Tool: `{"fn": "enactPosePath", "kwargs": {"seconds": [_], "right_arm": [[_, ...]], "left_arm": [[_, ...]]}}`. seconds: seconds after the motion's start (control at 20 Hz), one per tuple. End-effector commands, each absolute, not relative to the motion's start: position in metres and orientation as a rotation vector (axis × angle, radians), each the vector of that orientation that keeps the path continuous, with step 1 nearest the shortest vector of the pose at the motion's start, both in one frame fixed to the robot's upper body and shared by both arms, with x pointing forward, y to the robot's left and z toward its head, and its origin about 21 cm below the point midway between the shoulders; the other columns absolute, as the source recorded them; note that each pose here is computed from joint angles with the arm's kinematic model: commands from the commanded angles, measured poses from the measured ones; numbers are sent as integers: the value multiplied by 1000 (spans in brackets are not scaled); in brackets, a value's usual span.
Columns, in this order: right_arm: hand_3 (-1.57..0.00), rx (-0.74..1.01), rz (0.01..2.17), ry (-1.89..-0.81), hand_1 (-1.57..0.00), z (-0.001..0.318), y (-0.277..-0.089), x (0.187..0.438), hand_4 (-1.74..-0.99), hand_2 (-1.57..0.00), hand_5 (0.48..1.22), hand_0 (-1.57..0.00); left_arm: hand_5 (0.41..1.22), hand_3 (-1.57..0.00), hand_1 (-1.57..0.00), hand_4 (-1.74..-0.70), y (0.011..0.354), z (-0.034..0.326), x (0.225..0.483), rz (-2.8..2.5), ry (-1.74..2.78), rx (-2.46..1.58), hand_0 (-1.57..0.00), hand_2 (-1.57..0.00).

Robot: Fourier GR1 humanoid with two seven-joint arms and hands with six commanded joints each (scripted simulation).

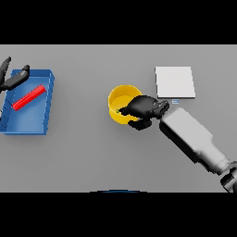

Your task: Pick up the red beaker and tilt it to pour out 1 green nut into yellow bowl. Pick up the yellow bowl and place it on the metallic measuring scale.

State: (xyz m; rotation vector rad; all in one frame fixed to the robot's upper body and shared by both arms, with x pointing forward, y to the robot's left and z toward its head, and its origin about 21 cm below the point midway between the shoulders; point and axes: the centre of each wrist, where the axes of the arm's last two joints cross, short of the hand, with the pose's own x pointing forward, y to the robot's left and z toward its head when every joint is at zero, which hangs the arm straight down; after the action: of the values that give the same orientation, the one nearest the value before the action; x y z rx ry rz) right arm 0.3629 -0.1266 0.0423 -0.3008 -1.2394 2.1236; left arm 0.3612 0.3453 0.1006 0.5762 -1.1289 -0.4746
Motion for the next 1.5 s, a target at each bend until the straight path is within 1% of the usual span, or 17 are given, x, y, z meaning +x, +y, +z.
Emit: {"fn": "enactPosePath", "kwargs": {"seconds": [0.0, 0.1, 0.15, 0.25, 0.3, 0.4, 0.5, 0.6, 0.85, 0.9, 0.95, 1.1, 1.15, 1.2, 1.3, 1.35, 1.45], "right_arm": [[-679, -299, 2117, -1241, -826, 43, -126, 362, -1492, -789, 1052, -857], [-882, -275, 2141, -1242, -1094, 43, -127, 362, -1578, -1071, 1113, -1114], [-969, -262, 2140, -1239, -1189, 46, -127, 362, -1611, -1129, 1135, -1205], [-1066, -247, 2133, -1230, -1327, 47, -129, 363, -1658, -1246, 1166, -1337], [-1106, -258, 2133, -1211, -1376, 49, -124, 363, -1674, -1287, 1177, -1384], [-1171, -279, 2124, -1196, -1446, 53, -122, 362, -1698, -1330, 1193, -1451], [-1198, -270, 2122, -1226, -1491, 56, -124, 362, -1714, -1362, 1203, -1494], [-1185, -284, 2113, -1236, -1520, 68, -124, 363, -1724, -1415, 1209, -1522], [-1153, -345, 2085, -1218, -1554, 100, -143, 365, -1735, -1491, 1217, -1555], [-1204, -364, 2078, -1223, -1558, 106, -144, 365, -1736, -1451, 1218, -1558], [-1215, -398, 2070, -1224, -1560, 110, -144, 363, -1737, -1433, 1219, -1561], [-1182, -421, 2068, -1225, -1566, 114, -142, 353, -1739, -1491, 1219, -1566], [-1179, -419, 2061, -1234, -1567, 117, -145, 351, -1739, -1507, 1219, -1567], [-1179, -449, 2031, -1231, -1567, 121, -148, 352, -1740, -1520, 1219, -1520], [-1190, -515, 1994, -1217, -1569, 130, -155, 358, -1740, -1488, 1220, -1538], [-1183, -536, 1977, -1230, -1569, 131, -163, 358, -1740, -1487, 1220, -1545], [-1166, -602, 1928, -1254, -1570, 136, -176, 371, -1741, -1517, 1220, -1554]], "left_arm": [[710, 1, 1, -788, 343, 100, 362, -475, -1133, 569, 1, 1], [707, 1, 1, -787, 343, 102, 361, -465, -1132, 577, 1, 1], [709, 1, 1, -785, 341, 100, 361, -470, -1127, 577, 1, 1], [711, 1, 1, -784, 345, 107, 363, -473, -1137, 590, 1, 1], [710, 1, 1, -784, 347, 108, 364, -475, -1136, 592, 1, 1], [712, 1, 1, -785, 345, 105, 363, -479, -1134, 579, 1, 1], [704, 1, 1, -786, 347, 104, 363, -473, -1132, 571, 1, 1], [704, 1, 1, -778, 344, 104, 365, -478, -1130, 579, 1, 1], [702, 1, 1, -776, 343, 105, 364, -480, -1148, 576, 1, 1], [702, 1, 1, -780, 340, 105, 365, -476, -1150, 569, 1, 1], [702, 1, 1, -782, 345, 107, 365, -474, -1154, 572, 1, 1], [702, 1, 1, -798, 343, 108, 363, -464, -1161, 549, 1, 1], [704, 1, 1, -799, 347, 108, 362, -464, -1152, 556, 1, 1], [704, 1, 1, -800, 344, 105, 363, -466, -1152, 555, 1, 1], [710, 1, 1, -812, 345, 108, 363, -452, -1147, 549, 1, 1], [717, 1, 1, -820, 346, 108, 363, -446, -1145, 545, 1, 1], [728, 1, 1, -831, 346, 111, 362, -442, -1141, 546, 1, 1]]}}
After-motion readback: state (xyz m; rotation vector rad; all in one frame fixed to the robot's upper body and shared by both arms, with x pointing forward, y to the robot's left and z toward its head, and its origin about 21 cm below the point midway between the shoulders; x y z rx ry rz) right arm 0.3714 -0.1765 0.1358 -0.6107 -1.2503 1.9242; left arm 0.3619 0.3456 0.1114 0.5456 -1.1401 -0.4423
